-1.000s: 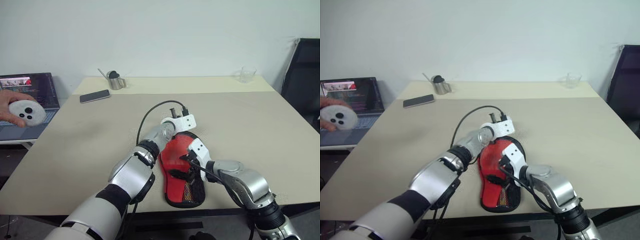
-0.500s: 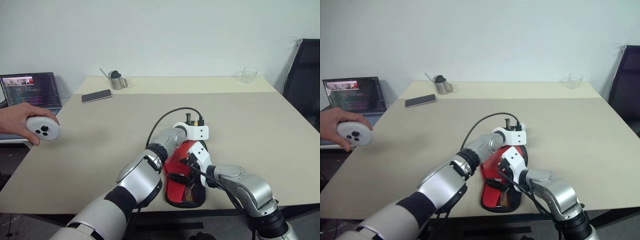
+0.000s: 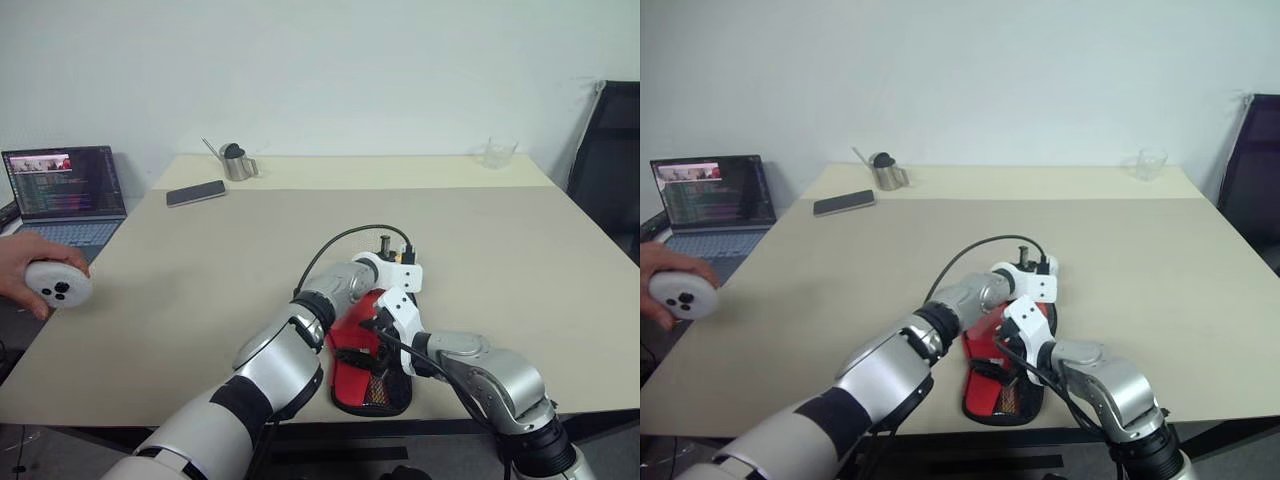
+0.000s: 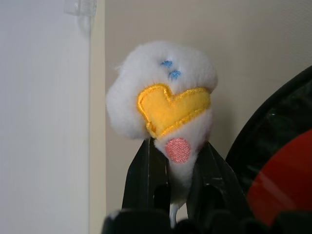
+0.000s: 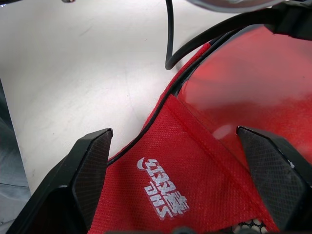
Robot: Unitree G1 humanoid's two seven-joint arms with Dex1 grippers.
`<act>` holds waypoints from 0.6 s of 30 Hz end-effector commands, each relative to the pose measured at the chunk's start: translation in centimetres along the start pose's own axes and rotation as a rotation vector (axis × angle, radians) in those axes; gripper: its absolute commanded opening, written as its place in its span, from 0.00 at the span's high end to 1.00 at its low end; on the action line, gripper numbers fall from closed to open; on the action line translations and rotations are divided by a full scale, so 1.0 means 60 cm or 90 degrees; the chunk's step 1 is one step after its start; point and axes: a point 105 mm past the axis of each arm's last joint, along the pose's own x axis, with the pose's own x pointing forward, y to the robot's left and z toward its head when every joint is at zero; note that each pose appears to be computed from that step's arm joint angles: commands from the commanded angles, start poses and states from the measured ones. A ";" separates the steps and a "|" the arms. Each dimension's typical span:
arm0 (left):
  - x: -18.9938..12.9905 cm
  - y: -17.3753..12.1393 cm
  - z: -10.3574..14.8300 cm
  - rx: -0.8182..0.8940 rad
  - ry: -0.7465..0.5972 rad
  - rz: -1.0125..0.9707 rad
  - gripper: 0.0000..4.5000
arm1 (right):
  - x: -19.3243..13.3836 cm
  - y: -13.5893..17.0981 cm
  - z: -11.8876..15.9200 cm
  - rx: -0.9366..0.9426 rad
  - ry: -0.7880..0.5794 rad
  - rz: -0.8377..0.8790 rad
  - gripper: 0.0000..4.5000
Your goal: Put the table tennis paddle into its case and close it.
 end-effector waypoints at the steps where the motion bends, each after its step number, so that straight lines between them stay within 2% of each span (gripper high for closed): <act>1: -0.007 -0.035 -0.022 -0.001 0.013 -0.039 0.97 | 0.003 0.002 -0.001 0.006 0.001 0.014 0.00; 4: -0.012 -0.065 -0.037 -0.087 0.032 -0.093 0.97 | 0.011 0.005 0.001 -0.002 0.004 0.030 0.00; 9: -0.016 -0.075 -0.047 -0.146 0.048 -0.131 0.59 | 0.015 0.004 0.003 -0.006 0.004 0.035 0.00; 16: -0.022 -0.077 -0.058 -0.084 0.052 -0.148 0.08 | 0.020 0.001 0.007 -0.010 0.001 0.039 0.00; 18: -0.023 -0.071 -0.061 -0.091 0.052 -0.145 0.08 | 0.021 0.000 0.008 -0.013 0.000 0.040 0.00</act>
